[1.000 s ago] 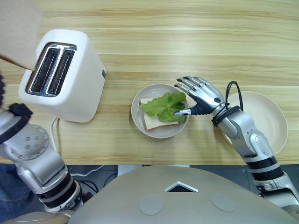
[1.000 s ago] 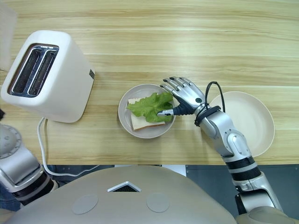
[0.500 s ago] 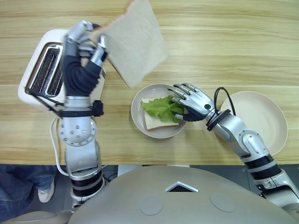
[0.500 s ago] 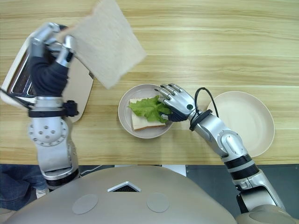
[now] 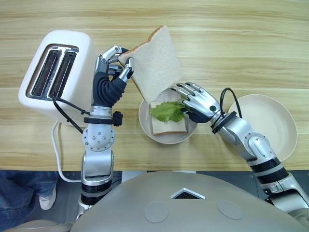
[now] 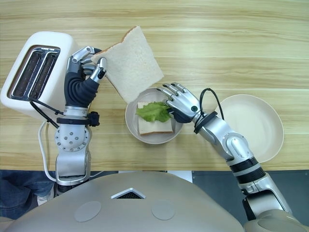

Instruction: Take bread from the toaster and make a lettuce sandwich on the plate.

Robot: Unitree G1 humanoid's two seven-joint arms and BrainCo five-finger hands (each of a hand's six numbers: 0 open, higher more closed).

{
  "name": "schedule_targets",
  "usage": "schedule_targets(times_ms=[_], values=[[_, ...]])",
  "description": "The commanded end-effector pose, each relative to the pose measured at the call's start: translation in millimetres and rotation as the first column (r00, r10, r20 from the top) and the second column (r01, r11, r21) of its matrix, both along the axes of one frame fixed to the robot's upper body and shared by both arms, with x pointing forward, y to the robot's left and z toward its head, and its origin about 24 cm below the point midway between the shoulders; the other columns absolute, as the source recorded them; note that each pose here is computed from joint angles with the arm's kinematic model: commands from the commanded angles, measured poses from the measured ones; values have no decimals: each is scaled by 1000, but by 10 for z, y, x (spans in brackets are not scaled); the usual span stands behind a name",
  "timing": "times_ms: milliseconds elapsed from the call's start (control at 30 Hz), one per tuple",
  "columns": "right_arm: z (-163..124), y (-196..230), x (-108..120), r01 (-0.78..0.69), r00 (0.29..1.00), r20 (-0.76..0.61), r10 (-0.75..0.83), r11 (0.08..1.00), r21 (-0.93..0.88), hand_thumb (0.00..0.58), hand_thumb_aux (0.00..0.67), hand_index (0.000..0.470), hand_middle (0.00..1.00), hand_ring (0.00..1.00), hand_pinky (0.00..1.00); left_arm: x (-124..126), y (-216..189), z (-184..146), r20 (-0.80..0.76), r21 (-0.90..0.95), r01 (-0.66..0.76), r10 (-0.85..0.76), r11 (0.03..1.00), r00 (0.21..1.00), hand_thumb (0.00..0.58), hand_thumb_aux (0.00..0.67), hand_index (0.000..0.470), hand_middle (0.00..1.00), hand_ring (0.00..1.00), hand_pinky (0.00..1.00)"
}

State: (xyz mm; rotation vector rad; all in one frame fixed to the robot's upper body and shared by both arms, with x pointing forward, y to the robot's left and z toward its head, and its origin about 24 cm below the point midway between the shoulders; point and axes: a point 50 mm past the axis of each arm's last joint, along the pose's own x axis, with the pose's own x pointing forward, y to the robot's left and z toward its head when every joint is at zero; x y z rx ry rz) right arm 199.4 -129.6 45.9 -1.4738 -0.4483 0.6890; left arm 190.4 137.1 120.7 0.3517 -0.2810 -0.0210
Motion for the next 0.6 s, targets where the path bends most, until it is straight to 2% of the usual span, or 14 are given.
schedule_targets(times_ms=[33, 267, 433, 600], values=[[143, 71, -25, -2, 1000, 14, 1, 998, 57, 580, 670, 470, 0, 0, 0, -1, -16, -54, -18, 12, -1, 2, 1000, 1000, 580, 670, 470, 1000, 1000, 1000], [158, 168, -29, 2, 1000, -6, -1, 995, 101, 580, 670, 470, 0, 0, 0, 2, -37, -93, -30, 21, 5, -4, 1000, 1000, 580, 670, 470, 1000, 1000, 1000], [20, 167, -106, -14, 997, -70, 19, 998, 62, 580, 670, 470, 0, 0, 0, -2, -33, -112, -39, 25, 6, -5, 1000, 999, 580, 670, 470, 1000, 1000, 1000], [34, 146, -181, -38, 995, -89, 41, 999, 32, 580, 670, 470, 0, 0, 0, -1, -42, -135, -53, 18, 10, -9, 1000, 999, 580, 670, 470, 1000, 1000, 1000]])
